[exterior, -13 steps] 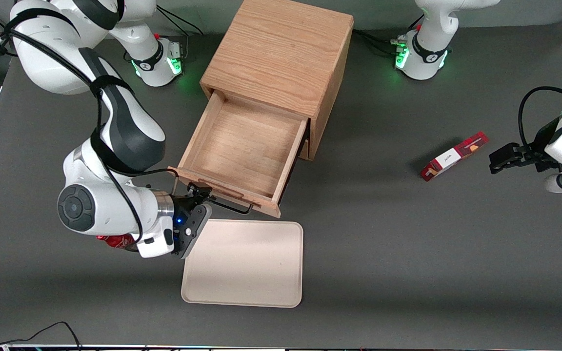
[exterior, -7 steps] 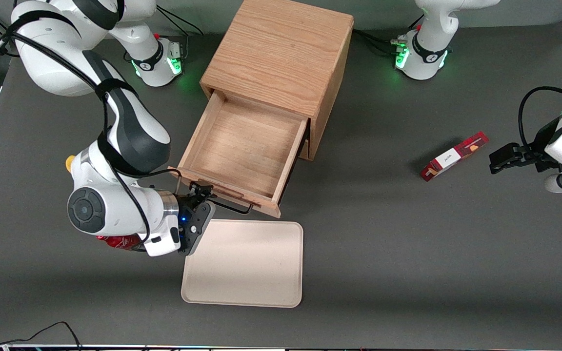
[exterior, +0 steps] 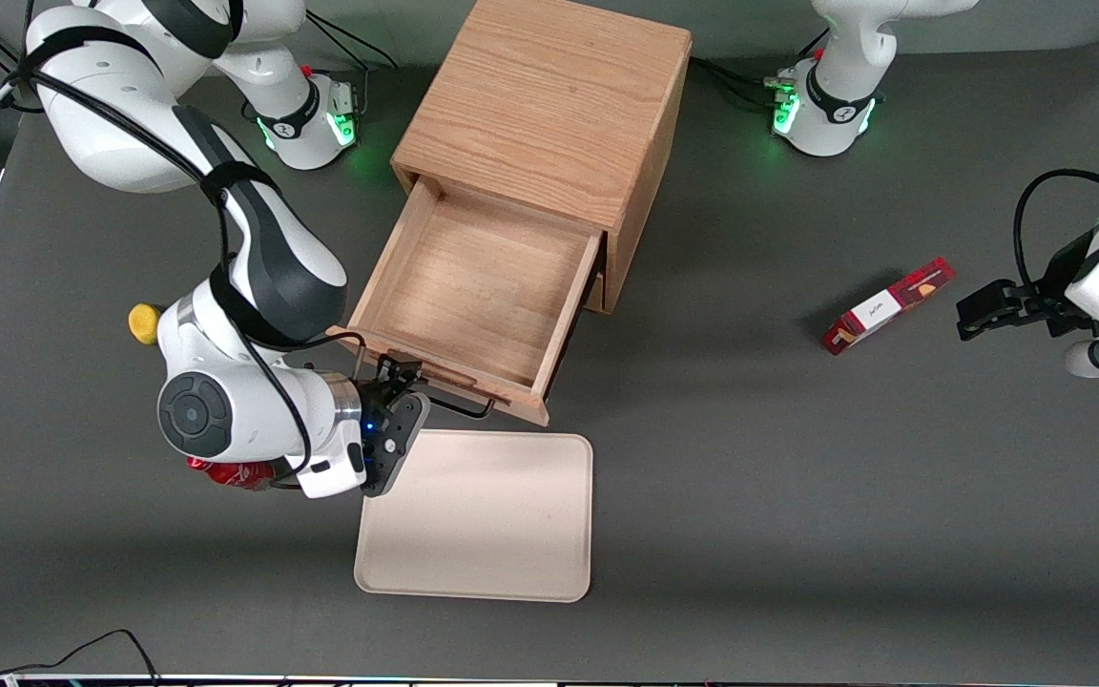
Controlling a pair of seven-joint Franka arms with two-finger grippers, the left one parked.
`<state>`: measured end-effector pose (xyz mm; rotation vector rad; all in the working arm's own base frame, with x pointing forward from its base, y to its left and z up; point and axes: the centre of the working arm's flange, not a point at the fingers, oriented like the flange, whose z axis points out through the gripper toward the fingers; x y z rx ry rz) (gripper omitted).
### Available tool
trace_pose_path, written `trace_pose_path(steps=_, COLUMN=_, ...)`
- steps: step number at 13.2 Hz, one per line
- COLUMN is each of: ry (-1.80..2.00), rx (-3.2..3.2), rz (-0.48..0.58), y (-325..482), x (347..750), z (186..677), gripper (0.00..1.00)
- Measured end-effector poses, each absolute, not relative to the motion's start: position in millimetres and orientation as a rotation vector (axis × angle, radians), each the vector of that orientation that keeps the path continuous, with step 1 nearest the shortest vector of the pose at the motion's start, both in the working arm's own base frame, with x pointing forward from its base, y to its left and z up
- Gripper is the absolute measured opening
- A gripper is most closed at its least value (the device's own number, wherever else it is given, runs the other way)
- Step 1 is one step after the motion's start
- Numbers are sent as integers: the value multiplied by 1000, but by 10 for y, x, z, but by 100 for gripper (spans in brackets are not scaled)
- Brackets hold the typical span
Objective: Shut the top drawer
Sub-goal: 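Position the right gripper against the drawer front beside the black handle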
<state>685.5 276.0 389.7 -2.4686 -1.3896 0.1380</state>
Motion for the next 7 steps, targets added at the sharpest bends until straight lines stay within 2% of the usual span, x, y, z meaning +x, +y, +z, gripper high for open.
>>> trace_pose_path(steps=7, ry=-1408, rx=-2492, rz=123, y=2787, x=6855, z=3693, gripper=100)
